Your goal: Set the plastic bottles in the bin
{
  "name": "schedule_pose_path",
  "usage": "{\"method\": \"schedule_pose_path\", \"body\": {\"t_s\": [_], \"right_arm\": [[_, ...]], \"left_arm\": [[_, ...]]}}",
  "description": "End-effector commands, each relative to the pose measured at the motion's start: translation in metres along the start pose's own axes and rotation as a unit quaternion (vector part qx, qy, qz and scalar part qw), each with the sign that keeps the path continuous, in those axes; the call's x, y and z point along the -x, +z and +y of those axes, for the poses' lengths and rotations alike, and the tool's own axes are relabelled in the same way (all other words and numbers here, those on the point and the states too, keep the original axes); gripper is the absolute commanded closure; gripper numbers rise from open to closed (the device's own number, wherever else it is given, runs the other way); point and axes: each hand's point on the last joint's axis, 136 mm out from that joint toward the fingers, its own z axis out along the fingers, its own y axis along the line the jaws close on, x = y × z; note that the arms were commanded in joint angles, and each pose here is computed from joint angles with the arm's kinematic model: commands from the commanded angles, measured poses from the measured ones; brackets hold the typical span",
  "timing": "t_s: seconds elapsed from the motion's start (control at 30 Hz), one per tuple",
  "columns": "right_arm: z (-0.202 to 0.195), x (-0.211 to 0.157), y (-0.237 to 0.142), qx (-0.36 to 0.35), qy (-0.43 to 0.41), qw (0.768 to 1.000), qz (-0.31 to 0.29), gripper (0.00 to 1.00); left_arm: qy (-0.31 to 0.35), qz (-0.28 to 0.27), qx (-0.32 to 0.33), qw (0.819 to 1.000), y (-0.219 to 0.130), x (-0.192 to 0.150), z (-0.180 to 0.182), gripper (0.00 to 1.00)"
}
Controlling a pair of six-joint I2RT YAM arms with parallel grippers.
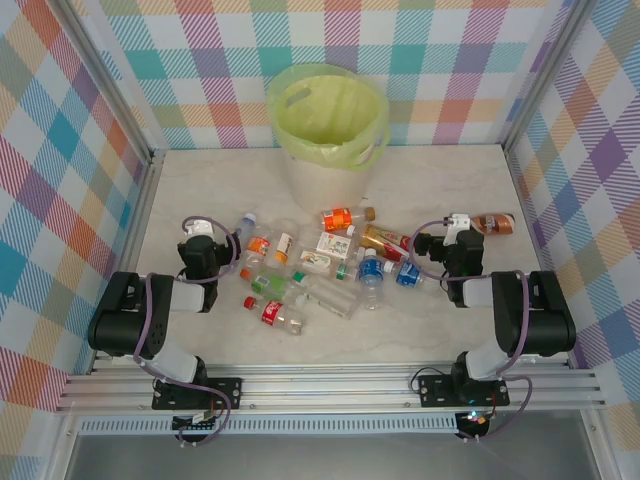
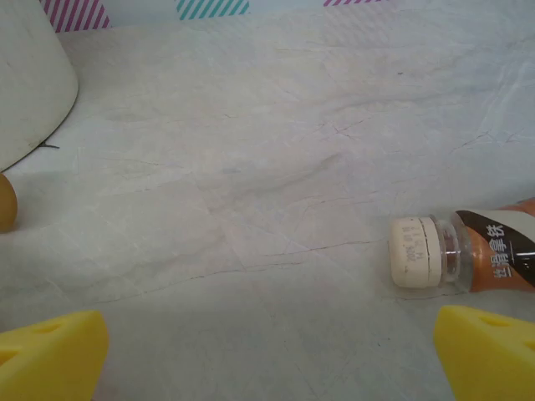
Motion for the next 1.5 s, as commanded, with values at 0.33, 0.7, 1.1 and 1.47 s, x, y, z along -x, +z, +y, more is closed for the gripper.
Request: {"method": "schedule_pose_path", "body": {"t_s": [0.33,0.7,1.1,1.47], "right_arm": [[0.003,0.016,0.002,0.005,-0.010,1.000,-0.022,0.00],[0.002,0.016,0.002,0.005,-0.008,1.000,-0.022,0.00],[0.005,0.037,-0.023,0.004,-0.012,0.999,-0.049,0.00],[-0.010,0.072,-0.043,-0.052,0.133,0.990,0.011,0.00]], "left_arm": [[0.007,-0.009,-0.010,1.000,0.001,0.006,-0.006,0.00],[0.007,-0.009,-0.010,1.000,0.001,0.007,-0.006,0.00],[0.002,-0.039,0.003,0.999,-0.040,0.039,0.006,0.00],[-0.115,0.100,0.045,0.987,-0.094,0.064,0.020,0.00]]}}
